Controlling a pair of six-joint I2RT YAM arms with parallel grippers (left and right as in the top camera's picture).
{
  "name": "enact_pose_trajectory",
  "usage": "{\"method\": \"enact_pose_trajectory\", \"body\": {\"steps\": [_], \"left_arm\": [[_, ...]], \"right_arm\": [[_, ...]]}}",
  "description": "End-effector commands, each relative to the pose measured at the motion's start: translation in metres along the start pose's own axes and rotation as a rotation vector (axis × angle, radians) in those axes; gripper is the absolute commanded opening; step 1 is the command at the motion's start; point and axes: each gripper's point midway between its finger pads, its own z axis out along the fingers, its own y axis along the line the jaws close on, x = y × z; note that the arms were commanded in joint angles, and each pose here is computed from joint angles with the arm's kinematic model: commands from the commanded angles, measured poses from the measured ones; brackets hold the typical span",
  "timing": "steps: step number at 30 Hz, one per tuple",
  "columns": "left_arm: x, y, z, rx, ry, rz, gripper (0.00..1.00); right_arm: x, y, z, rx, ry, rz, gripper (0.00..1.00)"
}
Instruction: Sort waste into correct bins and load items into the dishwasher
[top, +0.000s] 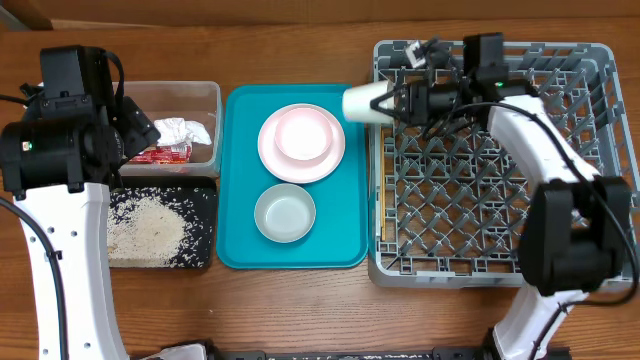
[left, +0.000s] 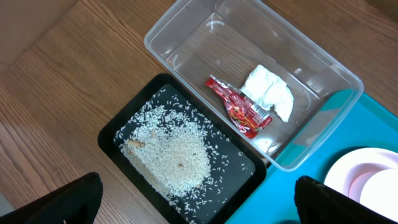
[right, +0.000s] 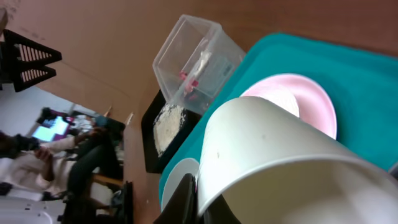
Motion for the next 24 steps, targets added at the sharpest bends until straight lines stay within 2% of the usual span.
{"method": "enact_pose_trajectory", "body": {"steps": [1, 6, 13, 24], "left_arm": [[-0.004, -0.001, -0.005, 0.011, -0.014, 0.003, 1.00], [-0.004, -0.001, -0.005, 0.011, -0.015, 0.003, 1.00], [-0.004, -0.001, -0.005, 0.011, -0.015, 0.003, 1.00], [-0.004, -0.001, -0.005, 0.011, -0.014, 0.003, 1.00]], "right_arm": [[0.001, -0.002, -0.003, -0.060, -0.011, 0.021, 0.04], [0.017, -0.036, -0.016, 0.093, 0.015, 0.122, 0.05], [0.042, -0.053, -0.034, 0.194, 0.079, 0.144, 0.19], [0.067, -0.058, -0.056, 0.237, 0.131, 0.235, 0.14]]}}
